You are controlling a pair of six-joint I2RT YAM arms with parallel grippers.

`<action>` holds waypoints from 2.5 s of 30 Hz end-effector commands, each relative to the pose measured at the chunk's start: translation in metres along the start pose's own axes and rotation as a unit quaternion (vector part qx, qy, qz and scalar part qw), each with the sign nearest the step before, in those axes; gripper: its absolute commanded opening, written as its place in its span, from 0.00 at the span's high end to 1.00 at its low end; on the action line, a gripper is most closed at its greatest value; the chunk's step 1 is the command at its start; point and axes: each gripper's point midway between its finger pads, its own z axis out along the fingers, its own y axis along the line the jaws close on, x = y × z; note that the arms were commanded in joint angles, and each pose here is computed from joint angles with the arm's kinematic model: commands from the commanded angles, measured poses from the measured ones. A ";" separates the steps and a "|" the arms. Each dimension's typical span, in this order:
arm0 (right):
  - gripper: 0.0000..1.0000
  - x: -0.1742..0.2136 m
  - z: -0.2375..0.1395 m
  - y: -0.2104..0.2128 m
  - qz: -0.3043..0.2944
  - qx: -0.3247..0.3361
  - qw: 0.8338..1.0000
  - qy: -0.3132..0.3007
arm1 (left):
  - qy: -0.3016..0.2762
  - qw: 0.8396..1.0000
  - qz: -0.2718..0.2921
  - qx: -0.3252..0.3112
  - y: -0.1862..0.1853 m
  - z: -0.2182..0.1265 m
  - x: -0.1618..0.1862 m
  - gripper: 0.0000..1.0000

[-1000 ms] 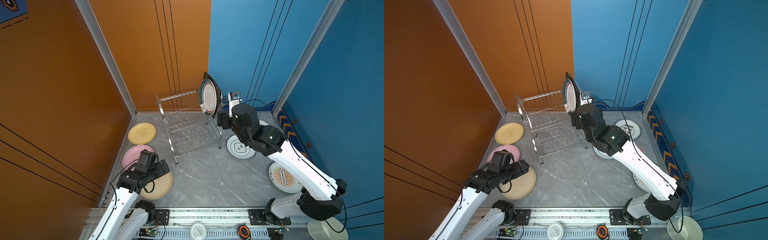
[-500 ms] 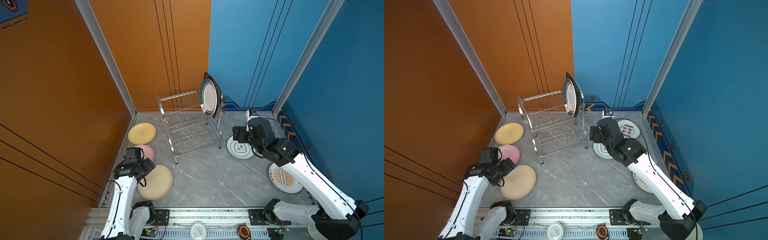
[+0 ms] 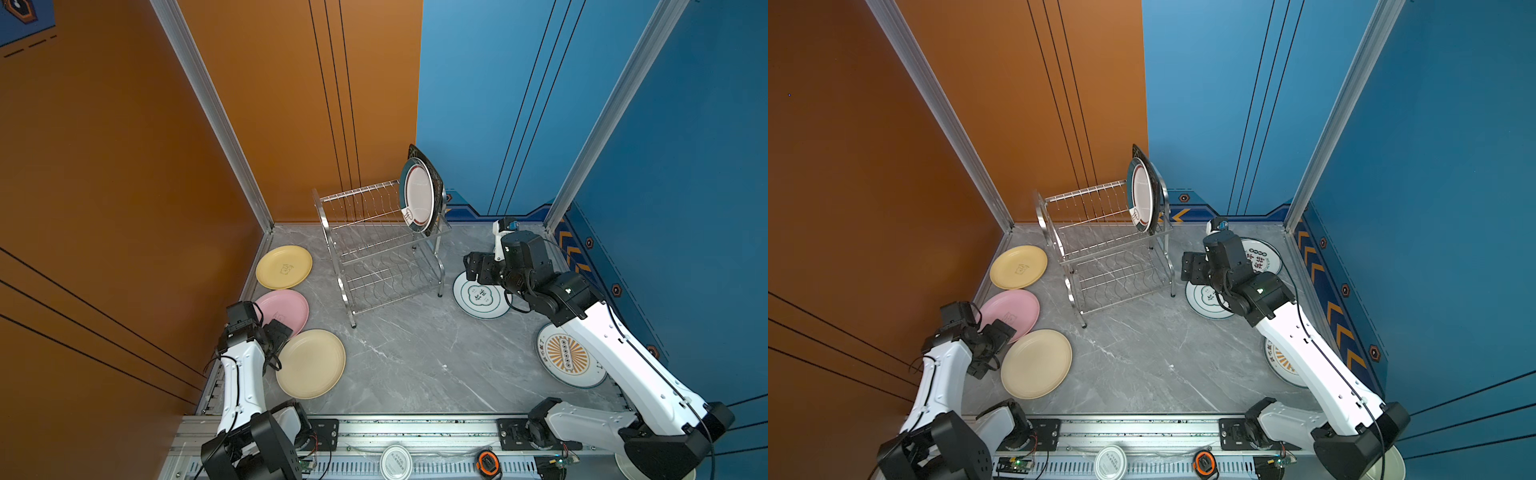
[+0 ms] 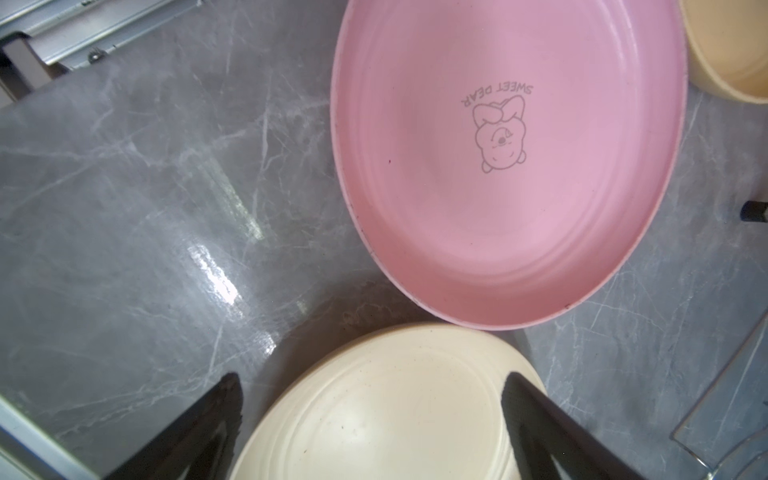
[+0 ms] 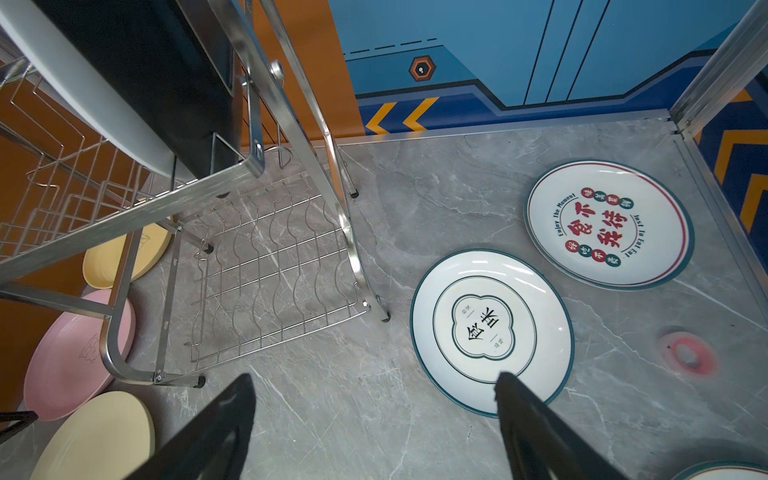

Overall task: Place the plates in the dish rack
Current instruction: 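Release the green-rimmed plate with the right gripper while the left reaches the cream plate, then push the cream plate away with the left gripper while the right gripper approaches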

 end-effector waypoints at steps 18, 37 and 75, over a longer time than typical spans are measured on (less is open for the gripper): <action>0.07 0.002 -0.010 -0.022 0.007 0.026 1.000 -0.008 | 0.085 0.993 0.062 0.055 -0.028 0.036 0.025 0.02; 0.04 0.017 -0.018 -0.034 0.022 0.032 0.999 -0.009 | 0.141 0.968 0.189 0.087 -0.066 0.021 0.110 0.02; 0.00 0.122 -0.018 -0.032 0.116 -0.031 0.988 0.100 | 0.177 0.922 0.332 0.088 -0.061 0.003 0.201 0.08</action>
